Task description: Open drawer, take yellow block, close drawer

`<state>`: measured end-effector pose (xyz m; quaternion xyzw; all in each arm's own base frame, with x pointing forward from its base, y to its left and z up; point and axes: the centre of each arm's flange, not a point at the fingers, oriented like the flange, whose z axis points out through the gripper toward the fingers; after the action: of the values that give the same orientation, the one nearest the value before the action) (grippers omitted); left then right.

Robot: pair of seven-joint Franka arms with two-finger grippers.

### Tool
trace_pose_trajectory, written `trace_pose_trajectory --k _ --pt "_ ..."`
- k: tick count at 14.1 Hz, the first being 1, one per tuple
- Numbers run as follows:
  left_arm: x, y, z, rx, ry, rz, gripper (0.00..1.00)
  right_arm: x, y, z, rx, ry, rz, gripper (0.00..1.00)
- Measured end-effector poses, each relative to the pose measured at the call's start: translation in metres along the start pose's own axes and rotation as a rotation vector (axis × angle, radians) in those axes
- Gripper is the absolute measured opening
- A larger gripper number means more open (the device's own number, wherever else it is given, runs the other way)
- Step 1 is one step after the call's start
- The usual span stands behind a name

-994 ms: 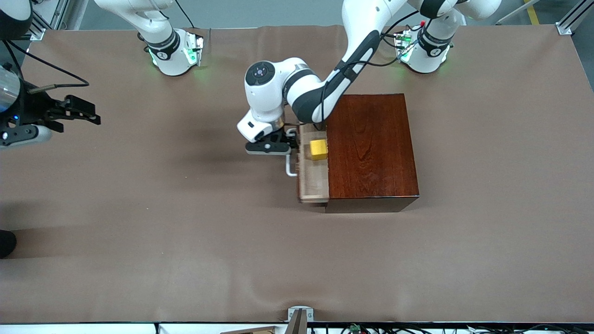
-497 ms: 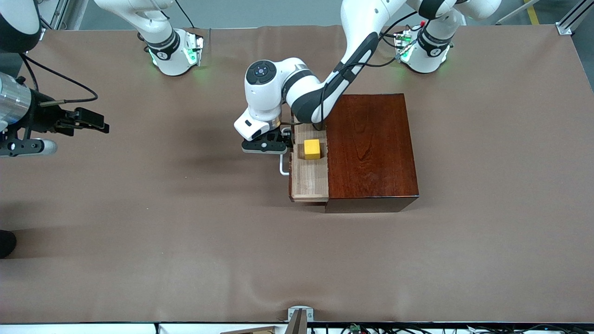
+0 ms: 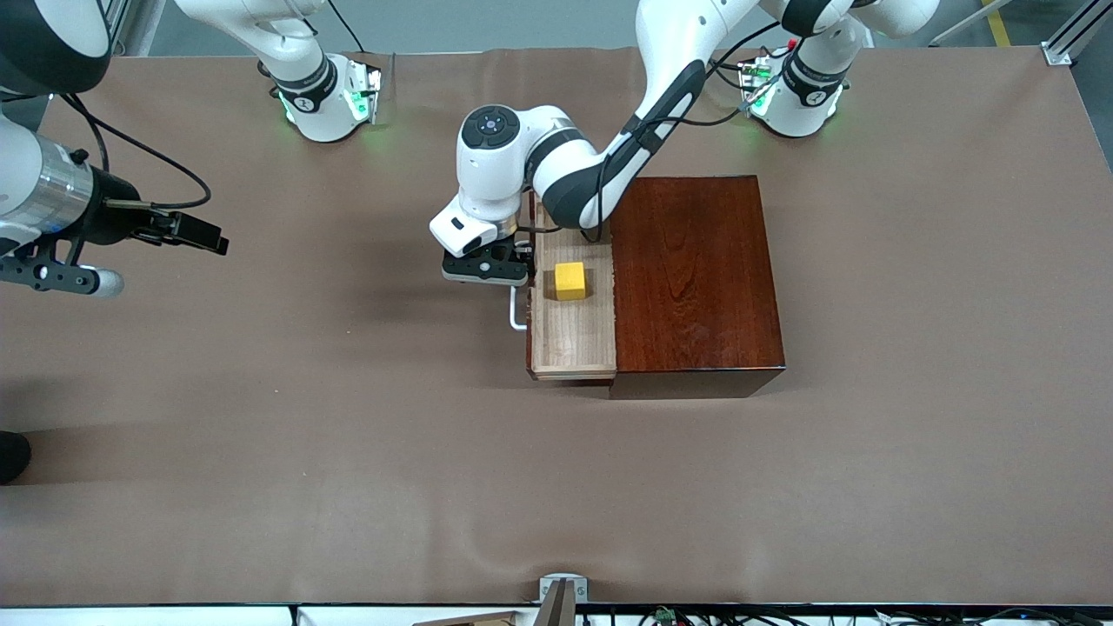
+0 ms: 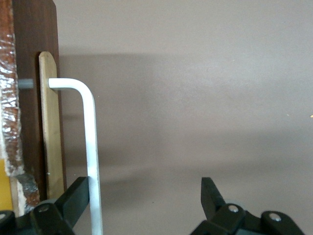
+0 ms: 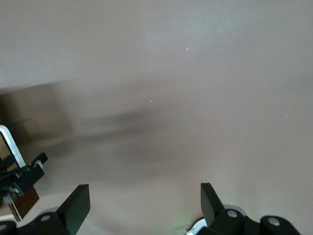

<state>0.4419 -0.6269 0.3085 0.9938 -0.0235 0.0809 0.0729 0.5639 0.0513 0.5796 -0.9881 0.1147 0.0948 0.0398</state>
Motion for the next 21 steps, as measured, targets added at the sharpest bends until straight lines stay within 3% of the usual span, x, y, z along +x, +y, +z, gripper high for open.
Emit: trace_pose_trajectory --k 4,8,13,16,21 --pt "0.014 0.004 -0.021 -0.042 0.009 -0.031 1.0 -0.006 -0.019 0.002 -0.006 0.0 0.111 1.0" --pt "0.071 -0.037 -0.097 -0.032 0.021 -0.133 1.0 -0.009 -0.026 0.003 -0.008 0.002 0.172 1.0" --pt "0.142 -0.156 -0.221 0.074 0.005 -0.242 1.0 0.004 -0.009 0.012 -0.013 -0.017 0.236 1.0" --pt "0.17 -0.25 -0.272 0.138 -0.069 -0.21 1.0 -0.001 -0.041 0.019 -0.017 -0.005 0.35 1.0" --pt "0.186 -0.386 -0.341 0.166 -0.154 -0.146 1.0 -0.012 -0.098 0.036 -0.021 0.018 0.485 1.0"
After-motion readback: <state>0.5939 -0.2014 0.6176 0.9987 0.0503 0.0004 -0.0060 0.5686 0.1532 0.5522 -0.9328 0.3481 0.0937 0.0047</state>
